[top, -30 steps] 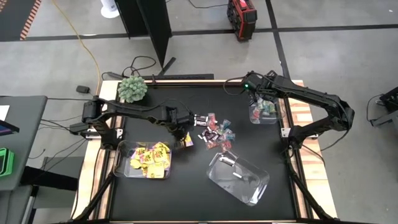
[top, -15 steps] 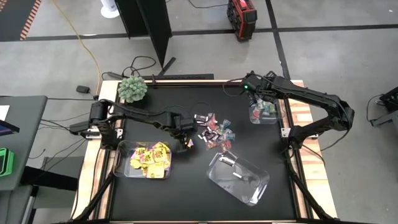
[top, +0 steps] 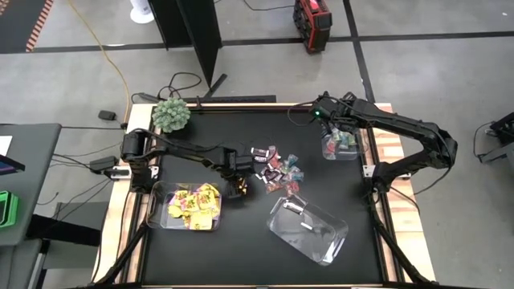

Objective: Sort candy
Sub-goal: Put the yellow candy in the bottom left transparent container

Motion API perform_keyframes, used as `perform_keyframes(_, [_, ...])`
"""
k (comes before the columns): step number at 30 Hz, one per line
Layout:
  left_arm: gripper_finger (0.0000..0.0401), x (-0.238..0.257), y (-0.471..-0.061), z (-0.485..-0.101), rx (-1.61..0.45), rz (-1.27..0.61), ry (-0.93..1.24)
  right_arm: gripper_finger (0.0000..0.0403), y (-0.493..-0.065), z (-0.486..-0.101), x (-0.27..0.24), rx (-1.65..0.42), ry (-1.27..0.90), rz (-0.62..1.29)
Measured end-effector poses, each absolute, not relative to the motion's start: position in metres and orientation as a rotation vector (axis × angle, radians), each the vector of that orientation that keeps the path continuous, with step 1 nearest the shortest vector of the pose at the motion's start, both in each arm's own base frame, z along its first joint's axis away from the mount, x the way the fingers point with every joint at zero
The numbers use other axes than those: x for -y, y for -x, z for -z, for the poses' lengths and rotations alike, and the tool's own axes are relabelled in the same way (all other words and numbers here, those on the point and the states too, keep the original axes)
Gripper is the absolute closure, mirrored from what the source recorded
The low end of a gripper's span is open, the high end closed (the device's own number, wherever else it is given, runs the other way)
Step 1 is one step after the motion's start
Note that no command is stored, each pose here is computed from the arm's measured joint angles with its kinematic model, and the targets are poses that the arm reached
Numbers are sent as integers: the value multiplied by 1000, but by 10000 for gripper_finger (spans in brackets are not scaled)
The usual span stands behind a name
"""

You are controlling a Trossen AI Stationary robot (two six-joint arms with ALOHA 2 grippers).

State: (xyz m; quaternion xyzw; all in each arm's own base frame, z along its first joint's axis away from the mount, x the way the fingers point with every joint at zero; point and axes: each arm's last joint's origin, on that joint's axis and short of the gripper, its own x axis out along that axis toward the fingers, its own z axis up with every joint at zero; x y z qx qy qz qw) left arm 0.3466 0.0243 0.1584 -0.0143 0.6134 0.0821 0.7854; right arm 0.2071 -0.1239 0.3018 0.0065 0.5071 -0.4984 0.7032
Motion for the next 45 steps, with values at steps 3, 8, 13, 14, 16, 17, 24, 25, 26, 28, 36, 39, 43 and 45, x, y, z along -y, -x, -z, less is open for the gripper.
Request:
perform_keyframes(3, [316,-25,-346,-162,-1313,-177,28,145,-207,-302,124,-1127,-14,1109])
perform_keyframes(8, [376,-22,-346,-162,-1328,-161,35,145,-207,-302,124,-1127,-14,1109])
perform_keyframes(13, [375,-13,-349,-191,-1315,-183,-45,145,-207,-302,124,-1128,-14,1109])
perform_keyframes(14, [376,-10,-349,-201,-1303,-190,-66,145,-207,-302,124,-1127,-15,1109])
perform_keyframes(16, [377,-4,-346,-223,-1268,-203,-95,145,-207,-302,124,-1128,-14,1109])
perform_keyframes(17, [377,-1,-344,-234,-1248,-197,-102,145,-207,-302,124,-1128,-14,1109])
perform_keyframes(24, [373,32,-292,-305,-1183,-62,-40,145,-207,-302,124,-1130,-13,1108])
perform_keyframes(25, [373,37,-283,-311,-1194,-35,0,145,-207,-302,124,-1130,-13,1108])
perform_keyframes(26, [372,41,-272,-316,-1206,-20,32,145,-207,-302,124,-1130,-13,1108])
perform_keyframes(28, [372,50,-255,-321,-1239,-15,86,145,-207,-302,124,-1130,-13,1108])
perform_keyframes(36, [345,79,-215,-289,-1392,-107,150,145,-207,-302,124,-1130,-12,1107])
perform_keyframes(39, [300,86,-209,-277,-1442,-112,157,145,-207,-302,124,-1129,-13,1107])
perform_keyframes(43, [219,92,-204,-273,-1445,-128,123,145,-207,-302,124,-1130,-14,1104])
perform_keyframes(45, [180,91,-203,-275,-1439,-159,81,145,-208,-302,123,-1129,-16,1096])
